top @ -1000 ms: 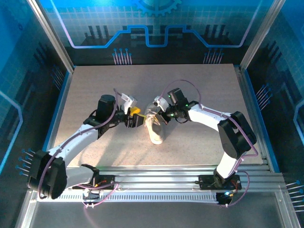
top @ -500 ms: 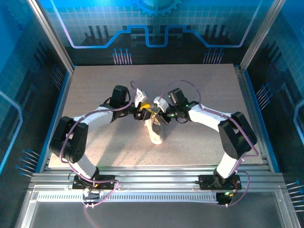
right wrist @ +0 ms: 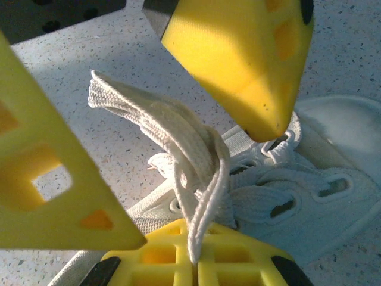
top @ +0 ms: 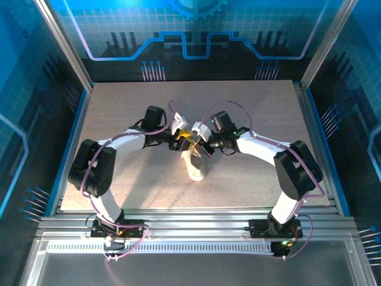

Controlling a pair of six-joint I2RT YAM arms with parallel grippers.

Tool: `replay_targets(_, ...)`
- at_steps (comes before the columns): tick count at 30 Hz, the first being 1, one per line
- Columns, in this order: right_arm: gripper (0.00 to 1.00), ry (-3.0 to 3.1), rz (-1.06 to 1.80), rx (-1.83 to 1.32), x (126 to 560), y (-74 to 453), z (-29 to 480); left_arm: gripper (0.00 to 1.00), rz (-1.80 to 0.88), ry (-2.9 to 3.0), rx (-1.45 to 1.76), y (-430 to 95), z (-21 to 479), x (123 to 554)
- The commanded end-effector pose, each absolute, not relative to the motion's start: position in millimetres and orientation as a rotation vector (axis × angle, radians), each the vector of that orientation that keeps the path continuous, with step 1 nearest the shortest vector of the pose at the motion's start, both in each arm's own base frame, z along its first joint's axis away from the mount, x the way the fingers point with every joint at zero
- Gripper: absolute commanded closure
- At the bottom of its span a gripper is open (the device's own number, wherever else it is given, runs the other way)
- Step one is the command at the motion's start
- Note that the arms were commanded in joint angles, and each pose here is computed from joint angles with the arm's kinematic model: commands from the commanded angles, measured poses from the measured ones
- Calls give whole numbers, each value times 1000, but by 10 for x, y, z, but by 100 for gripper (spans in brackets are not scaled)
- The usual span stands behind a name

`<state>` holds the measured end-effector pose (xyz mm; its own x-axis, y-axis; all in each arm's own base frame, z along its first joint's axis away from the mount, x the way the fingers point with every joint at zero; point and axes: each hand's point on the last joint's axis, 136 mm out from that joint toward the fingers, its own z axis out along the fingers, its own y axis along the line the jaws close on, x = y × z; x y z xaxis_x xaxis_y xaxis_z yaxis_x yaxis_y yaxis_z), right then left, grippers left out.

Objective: Tie the shoes

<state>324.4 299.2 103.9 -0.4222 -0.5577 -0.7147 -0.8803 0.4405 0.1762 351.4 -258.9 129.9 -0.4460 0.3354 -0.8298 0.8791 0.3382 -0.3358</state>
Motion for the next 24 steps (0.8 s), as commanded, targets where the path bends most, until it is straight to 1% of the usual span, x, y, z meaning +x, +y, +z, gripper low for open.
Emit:
replay_targets(1,94,2072,802,-1228,3177,3053,1173,45,-1116,1923,1099,-2627,1277,3461)
replay_targets(6,94,2089,857,-1222,3154,3038,1167,50,-1147,1931,1080,-2663,1206,3412)
replay_targets(9,94,2091,877,-1219,3138,3050,1154,56,-1147,1940,1082,-2665,1182,3386)
replay_targets(10,94,2095,877,-1216,3140,3048,1143,59,-1147,1944,1082,-2667,1167,3381)
replay_targets(14,94,2118,871,-1210,3157,3031,1140,78,-1116,1971,1066,-2662,1084,3384)
replay_targets(24,93,2142,864,-1179,3206,3002,1128,99,-1087,1963,1004,-2632,1056,3378)
